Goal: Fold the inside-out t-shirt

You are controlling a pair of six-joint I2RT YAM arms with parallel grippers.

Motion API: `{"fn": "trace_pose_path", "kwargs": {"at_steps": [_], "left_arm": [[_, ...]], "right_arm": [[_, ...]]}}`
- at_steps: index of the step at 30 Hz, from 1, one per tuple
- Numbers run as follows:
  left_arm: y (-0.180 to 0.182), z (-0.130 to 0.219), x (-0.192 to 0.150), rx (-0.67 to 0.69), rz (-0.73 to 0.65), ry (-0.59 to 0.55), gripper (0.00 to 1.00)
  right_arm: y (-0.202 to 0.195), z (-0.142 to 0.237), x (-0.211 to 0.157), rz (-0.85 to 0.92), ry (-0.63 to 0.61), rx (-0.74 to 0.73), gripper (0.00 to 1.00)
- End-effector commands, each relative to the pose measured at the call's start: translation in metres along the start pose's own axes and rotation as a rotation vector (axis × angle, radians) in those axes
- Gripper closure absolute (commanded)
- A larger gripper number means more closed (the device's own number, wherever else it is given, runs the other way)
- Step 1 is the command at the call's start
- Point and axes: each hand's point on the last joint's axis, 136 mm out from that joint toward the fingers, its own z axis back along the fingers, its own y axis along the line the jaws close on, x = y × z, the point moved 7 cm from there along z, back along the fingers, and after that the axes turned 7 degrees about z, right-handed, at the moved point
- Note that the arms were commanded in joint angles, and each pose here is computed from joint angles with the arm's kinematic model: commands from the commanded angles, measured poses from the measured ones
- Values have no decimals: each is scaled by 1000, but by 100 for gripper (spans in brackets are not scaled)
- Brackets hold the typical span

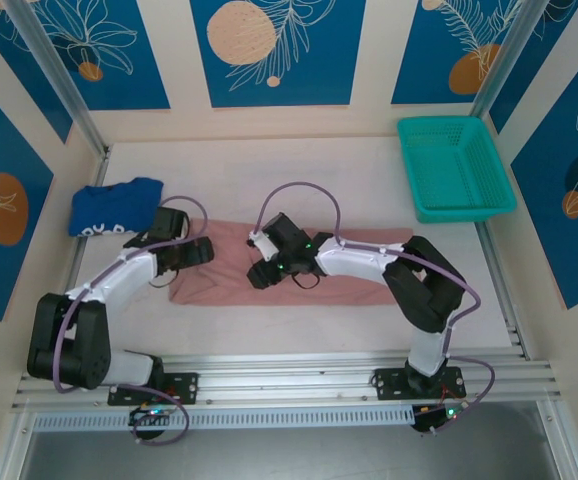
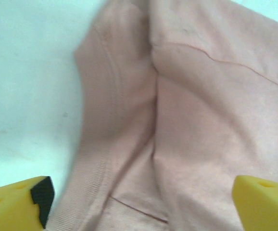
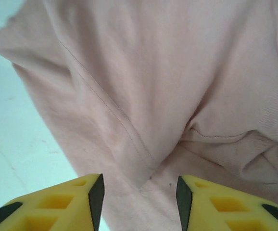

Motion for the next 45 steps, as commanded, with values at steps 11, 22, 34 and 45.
{"fn": "trace_pose_path", "kwargs": {"at_steps": [11, 22, 34, 45], "left_arm": [[-19, -54, 10, 43, -165, 171, 0], [-59, -56, -44, -120, -268, 315, 5], [-66, -66, -70, -161, -248, 372, 62], [-53, -58, -58, -179, -191, 349, 100]], "right_arm": [[-13, 23, -2, -57, -48, 31, 44], [-16, 22, -12, -80, -41, 17, 44], [-19, 21, -16, -93, -36, 1, 45], [-27, 38, -14, -111, -65, -40, 45]]}}
